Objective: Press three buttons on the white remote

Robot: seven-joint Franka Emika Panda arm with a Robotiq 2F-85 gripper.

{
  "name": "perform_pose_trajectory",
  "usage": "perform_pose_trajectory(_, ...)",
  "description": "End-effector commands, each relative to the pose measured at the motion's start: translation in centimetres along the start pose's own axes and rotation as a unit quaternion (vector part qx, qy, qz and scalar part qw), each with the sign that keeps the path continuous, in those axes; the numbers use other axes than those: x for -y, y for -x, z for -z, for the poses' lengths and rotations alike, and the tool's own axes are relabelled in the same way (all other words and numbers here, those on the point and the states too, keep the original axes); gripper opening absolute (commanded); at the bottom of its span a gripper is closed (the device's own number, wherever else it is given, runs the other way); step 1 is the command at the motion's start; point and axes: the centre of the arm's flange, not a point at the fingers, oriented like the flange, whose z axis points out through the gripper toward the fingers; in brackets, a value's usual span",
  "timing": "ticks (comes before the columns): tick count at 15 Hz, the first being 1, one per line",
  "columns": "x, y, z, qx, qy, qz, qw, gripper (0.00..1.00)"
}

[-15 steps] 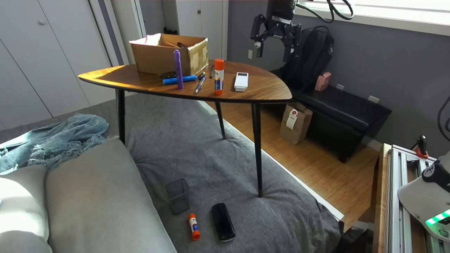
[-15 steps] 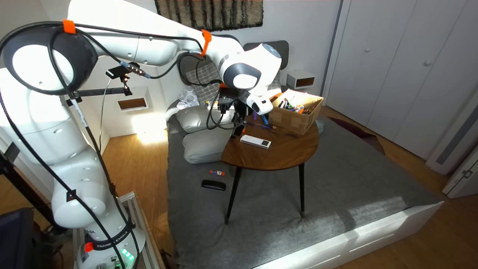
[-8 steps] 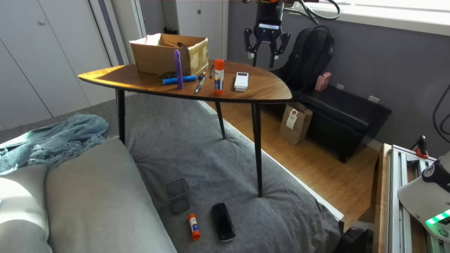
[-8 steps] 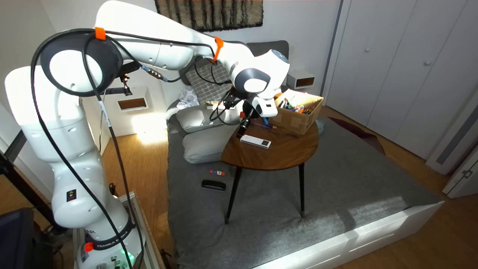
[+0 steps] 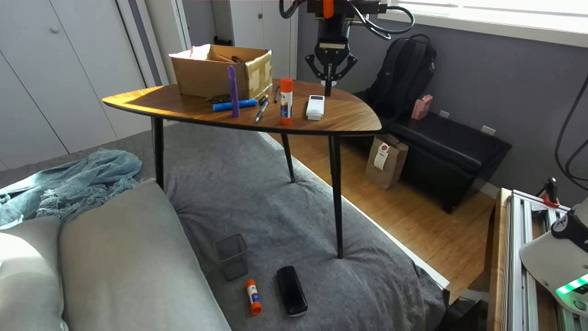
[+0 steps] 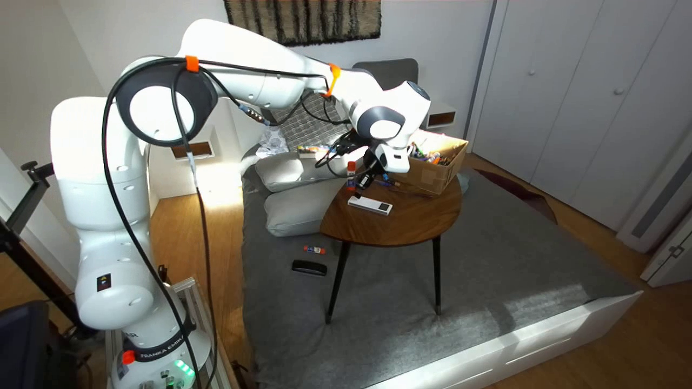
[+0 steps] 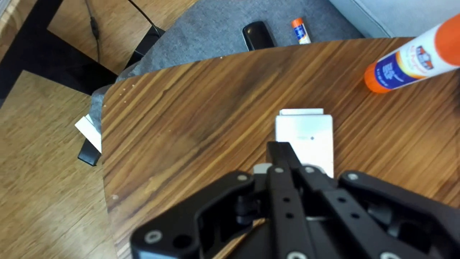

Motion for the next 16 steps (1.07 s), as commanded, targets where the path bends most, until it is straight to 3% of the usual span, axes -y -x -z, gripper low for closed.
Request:
perform_pose_trajectory(1, 2.4, -0.2, 0.4, 0.009, 0.001, -0.033, 0.9994, 0.00)
perform_pose_trajectory(16, 3.7, -0.3, -1.0, -0.005, -0.019, -0.051, 0.9985, 0.00)
